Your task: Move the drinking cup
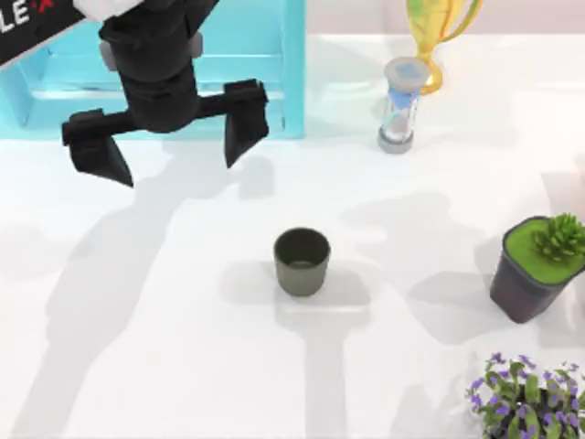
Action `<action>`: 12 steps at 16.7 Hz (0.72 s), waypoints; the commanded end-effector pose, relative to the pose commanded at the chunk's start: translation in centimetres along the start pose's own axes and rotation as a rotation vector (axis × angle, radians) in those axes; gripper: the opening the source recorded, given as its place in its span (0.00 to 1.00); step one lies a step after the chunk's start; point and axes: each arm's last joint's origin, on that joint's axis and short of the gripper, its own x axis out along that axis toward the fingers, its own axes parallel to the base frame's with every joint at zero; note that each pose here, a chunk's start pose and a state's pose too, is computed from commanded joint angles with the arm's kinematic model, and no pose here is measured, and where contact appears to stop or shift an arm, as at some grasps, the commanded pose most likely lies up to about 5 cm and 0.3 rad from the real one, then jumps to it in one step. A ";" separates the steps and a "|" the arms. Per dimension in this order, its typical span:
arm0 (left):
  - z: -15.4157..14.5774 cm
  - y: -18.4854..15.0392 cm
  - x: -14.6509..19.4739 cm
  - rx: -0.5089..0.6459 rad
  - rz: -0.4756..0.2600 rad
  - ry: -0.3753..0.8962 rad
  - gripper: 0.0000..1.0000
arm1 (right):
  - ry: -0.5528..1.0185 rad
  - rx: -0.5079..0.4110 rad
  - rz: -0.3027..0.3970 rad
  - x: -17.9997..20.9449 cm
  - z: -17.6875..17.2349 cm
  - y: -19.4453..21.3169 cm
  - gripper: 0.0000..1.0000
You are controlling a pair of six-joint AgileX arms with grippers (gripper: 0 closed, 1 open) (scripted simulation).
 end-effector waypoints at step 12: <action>-5.1 -13.1 0.5 0.246 0.000 0.109 1.00 | 0.000 0.000 0.000 0.0 0.0 0.0 1.00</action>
